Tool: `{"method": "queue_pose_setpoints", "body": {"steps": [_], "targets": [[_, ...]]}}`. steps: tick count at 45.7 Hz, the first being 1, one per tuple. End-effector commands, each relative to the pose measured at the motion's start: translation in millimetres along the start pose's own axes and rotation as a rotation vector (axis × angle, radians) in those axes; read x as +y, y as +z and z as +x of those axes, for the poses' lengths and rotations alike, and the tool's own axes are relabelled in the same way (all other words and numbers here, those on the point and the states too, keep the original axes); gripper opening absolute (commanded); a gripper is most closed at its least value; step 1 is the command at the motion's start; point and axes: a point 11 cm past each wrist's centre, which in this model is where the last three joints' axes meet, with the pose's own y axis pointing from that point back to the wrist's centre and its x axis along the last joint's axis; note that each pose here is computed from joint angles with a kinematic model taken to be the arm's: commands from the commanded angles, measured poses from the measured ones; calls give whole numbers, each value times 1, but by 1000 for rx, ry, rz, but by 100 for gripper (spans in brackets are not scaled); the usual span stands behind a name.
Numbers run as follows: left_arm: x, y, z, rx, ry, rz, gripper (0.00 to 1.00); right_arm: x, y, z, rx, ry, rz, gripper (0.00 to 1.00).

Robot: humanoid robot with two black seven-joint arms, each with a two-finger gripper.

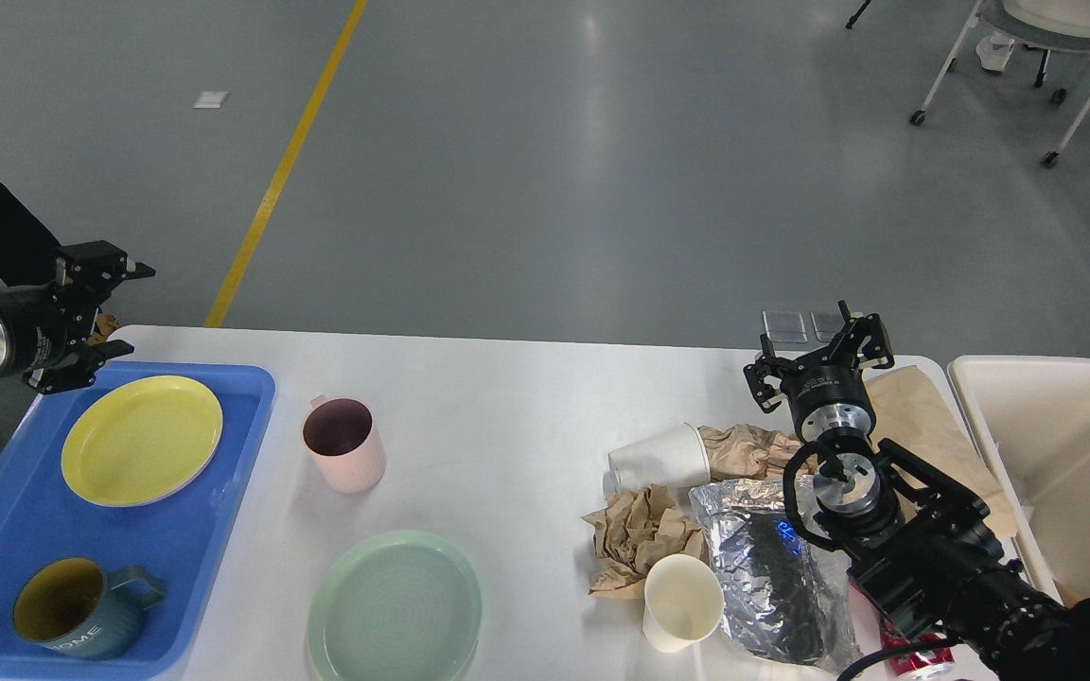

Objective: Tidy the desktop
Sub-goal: 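Raise the left gripper up and away from the blue tray, then move the left gripper over the pink cup and lower onto it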

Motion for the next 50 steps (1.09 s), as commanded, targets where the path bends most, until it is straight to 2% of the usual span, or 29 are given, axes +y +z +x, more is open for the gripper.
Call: {"method": "queue_pose_setpoints", "body": {"steps": [1, 6, 11, 23, 33, 39, 50], "targets": [[16, 17, 11, -133, -19, 157, 97, 0, 0, 0, 0, 0, 0, 100], [24, 23, 8, -193, -85, 257, 97, 0, 0, 0, 0, 0, 0, 100], [34, 14, 3, -290, -172, 458, 97, 0, 0, 0, 0, 0, 0, 100], [18, 54, -19, -515, -178, 582, 97, 0, 0, 0, 0, 0, 0, 100], [12, 88, -44, -774, -184, 752, 97, 0, 0, 0, 0, 0, 0, 100], [9, 108, -65, -863, -208, 778, 97, 0, 0, 0, 0, 0, 0, 100], [7, 129, -76, -892, -207, 739, 97, 0, 0, 0, -1, 1, 0, 100]]}}
